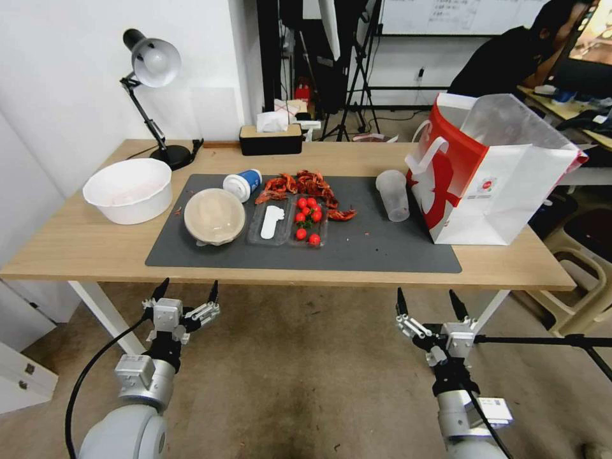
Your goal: Pick up the trash from the table and place it into the takeout bag.
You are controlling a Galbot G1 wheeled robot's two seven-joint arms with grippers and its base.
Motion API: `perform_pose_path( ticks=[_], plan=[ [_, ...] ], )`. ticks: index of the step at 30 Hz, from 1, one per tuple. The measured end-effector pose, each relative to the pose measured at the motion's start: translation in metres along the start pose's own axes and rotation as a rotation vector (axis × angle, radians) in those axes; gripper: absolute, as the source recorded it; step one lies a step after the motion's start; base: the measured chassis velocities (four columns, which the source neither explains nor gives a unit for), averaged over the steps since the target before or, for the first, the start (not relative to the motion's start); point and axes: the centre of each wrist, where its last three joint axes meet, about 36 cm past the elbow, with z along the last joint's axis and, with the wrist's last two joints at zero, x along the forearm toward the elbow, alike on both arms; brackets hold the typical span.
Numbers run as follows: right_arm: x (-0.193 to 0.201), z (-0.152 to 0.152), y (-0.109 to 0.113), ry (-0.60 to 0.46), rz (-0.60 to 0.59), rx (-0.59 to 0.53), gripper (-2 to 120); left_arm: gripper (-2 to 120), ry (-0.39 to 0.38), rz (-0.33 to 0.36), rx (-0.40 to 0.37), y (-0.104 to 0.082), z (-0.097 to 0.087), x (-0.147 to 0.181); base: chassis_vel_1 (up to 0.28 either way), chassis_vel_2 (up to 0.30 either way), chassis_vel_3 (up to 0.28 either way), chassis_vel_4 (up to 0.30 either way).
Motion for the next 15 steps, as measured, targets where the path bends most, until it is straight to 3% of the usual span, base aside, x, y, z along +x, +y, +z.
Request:
perform_pose_path(
  ticks=[7,15],
  plan=[
    [0.012,0.025,0.015,0.073,0.032,-0.035,100,100,-0.002,0.005,-0.008,0.002,0.0,-0.001,0.0,0.0,0.0,0.0],
    [0.01,0.032,0.019,0.084,0.041,-0.044,100,100,-0.004,0.004,-0.01,0.003,0.0,-0.001,0.0,0.0,0.0,0.0]
  ],
)
